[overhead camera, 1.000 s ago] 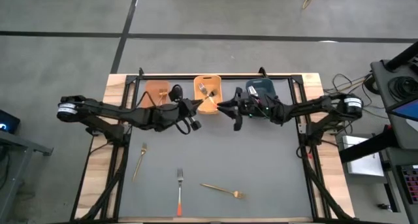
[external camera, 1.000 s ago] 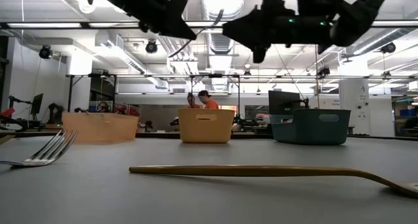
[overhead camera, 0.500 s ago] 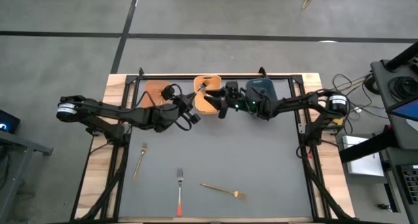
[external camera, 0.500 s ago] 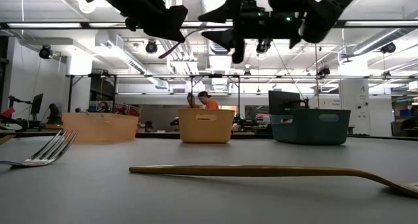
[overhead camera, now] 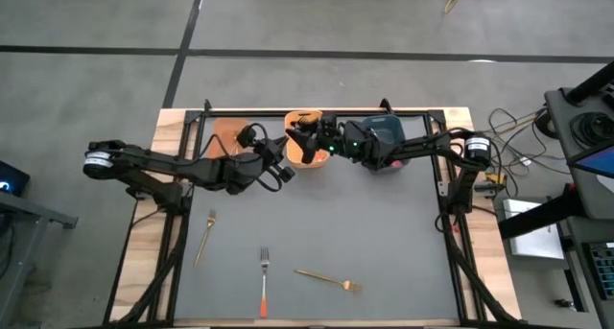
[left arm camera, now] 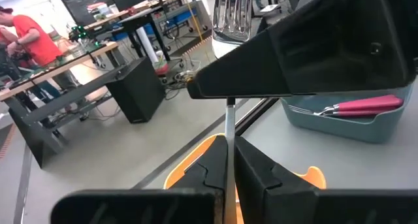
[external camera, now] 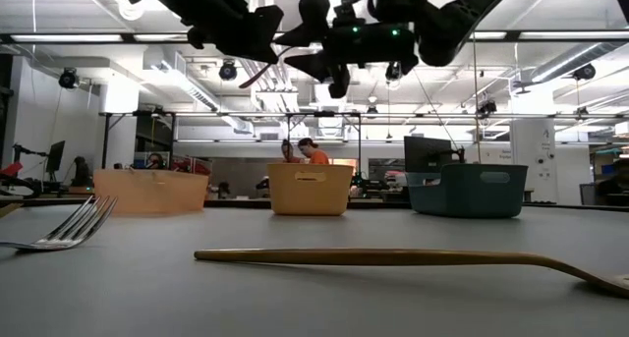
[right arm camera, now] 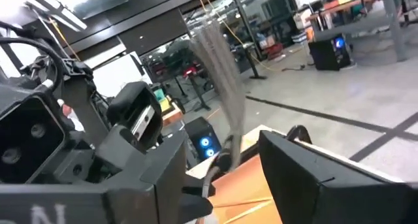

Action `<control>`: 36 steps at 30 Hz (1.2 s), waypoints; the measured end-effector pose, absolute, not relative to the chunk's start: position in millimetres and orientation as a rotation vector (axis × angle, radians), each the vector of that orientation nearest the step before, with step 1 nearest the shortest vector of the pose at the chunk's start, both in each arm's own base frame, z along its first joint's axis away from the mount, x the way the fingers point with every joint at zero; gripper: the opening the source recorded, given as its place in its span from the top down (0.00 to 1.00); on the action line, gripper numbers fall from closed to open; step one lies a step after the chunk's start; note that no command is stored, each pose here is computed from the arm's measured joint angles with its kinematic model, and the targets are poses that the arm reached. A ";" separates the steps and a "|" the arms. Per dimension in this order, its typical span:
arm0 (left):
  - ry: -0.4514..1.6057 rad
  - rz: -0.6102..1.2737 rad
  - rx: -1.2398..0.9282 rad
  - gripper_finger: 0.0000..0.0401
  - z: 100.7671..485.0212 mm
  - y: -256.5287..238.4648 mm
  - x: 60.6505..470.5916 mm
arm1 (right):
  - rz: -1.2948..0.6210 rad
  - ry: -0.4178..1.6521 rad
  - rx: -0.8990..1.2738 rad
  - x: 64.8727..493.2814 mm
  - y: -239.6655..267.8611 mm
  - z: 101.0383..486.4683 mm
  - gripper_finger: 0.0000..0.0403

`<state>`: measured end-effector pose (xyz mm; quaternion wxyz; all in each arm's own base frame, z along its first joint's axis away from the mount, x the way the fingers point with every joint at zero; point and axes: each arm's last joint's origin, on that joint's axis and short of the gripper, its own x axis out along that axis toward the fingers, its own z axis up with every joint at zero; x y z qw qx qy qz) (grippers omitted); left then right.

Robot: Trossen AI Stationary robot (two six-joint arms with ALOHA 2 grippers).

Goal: Sort silverware by color (type)
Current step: Put the orange fork into the yellow bin

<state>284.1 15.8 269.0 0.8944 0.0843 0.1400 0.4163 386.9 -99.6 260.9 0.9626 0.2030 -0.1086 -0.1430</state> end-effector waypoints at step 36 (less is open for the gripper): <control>0.279 0.319 0.217 0.64 277.7 4.6 269.1 | -0.098 0.677 0.093 367.5 -77.8 279.9 0.98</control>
